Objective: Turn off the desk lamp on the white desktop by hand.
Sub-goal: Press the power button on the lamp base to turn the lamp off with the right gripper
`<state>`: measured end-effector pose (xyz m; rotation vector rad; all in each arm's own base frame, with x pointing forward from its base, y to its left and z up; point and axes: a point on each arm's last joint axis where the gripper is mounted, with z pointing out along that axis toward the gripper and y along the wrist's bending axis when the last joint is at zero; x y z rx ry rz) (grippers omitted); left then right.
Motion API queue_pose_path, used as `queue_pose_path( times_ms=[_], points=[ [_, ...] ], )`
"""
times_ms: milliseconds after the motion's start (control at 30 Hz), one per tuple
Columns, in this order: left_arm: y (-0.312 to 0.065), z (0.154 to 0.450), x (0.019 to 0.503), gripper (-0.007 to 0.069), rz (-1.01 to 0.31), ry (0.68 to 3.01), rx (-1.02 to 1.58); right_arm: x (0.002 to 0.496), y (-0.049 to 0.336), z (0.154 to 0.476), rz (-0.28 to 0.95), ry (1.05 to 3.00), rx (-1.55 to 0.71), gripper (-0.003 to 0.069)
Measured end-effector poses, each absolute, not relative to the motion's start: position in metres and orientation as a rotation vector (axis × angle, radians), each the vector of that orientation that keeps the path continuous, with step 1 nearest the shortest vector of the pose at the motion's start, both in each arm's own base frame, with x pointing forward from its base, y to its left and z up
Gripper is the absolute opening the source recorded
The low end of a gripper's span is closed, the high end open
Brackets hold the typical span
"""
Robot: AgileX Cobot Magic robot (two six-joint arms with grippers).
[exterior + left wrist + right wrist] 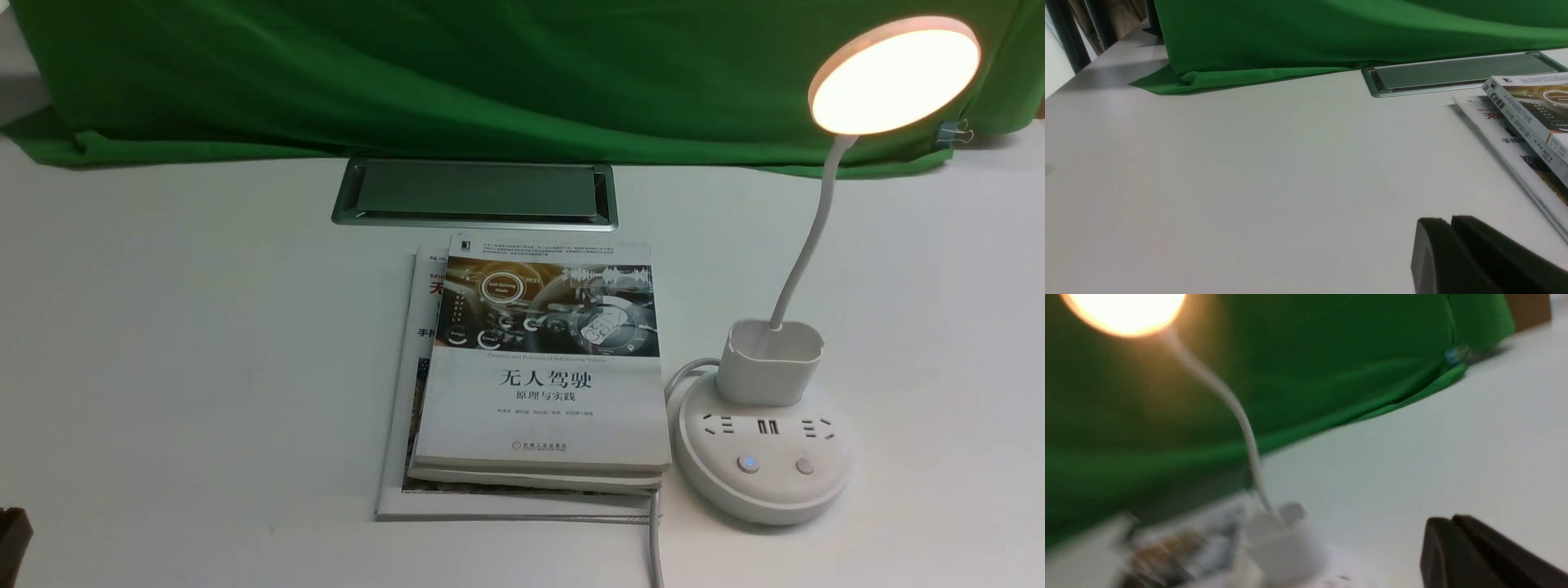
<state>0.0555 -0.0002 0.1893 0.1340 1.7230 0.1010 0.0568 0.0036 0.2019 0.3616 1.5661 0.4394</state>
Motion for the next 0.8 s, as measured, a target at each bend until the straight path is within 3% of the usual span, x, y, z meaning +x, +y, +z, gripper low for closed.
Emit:
queue_pose_path(
  times_ms=[100,367,533,567,600,667,733,800],
  points=[
    [0.000,0.189,0.055,0.0020,0.100,1.723,0.133,0.057,0.003,0.207,0.520,1.492,0.428,0.0049],
    [0.000,0.189,0.055,0.0020,0.100,1.723,0.133,0.056,0.002,0.216,0.556,1.397,0.435,0.0049],
    [0.000,0.189,0.055,0.0020,0.100,1.723,0.133,0.061,0.009,0.253,0.463,1.647,0.290,0.0052],
    [0.000,0.189,0.055,0.0020,0.100,1.723,0.133,0.071,0.015,0.273,0.401,1.835,0.171,0.0050],
    [0.000,0.189,0.055,0.0020,0.100,1.723,0.133,0.070,0.015,0.278,0.406,1.821,0.166,0.0050],
    [0.000,0.189,0.055,0.0020,0.100,1.723,0.133,0.092,0.024,0.300,0.329,2.107,-0.003,0.0048],
    [0.000,0.189,0.055,0.0020,0.100,1.723,0.133,0.100,0.027,0.303,0.311,2.186,-0.045,0.0048],
    [0.000,0.189,0.055,0.0020,0.100,1.723,0.133,0.130,0.035,0.303,0.266,2.422,-0.140,0.0048]
  ],
)
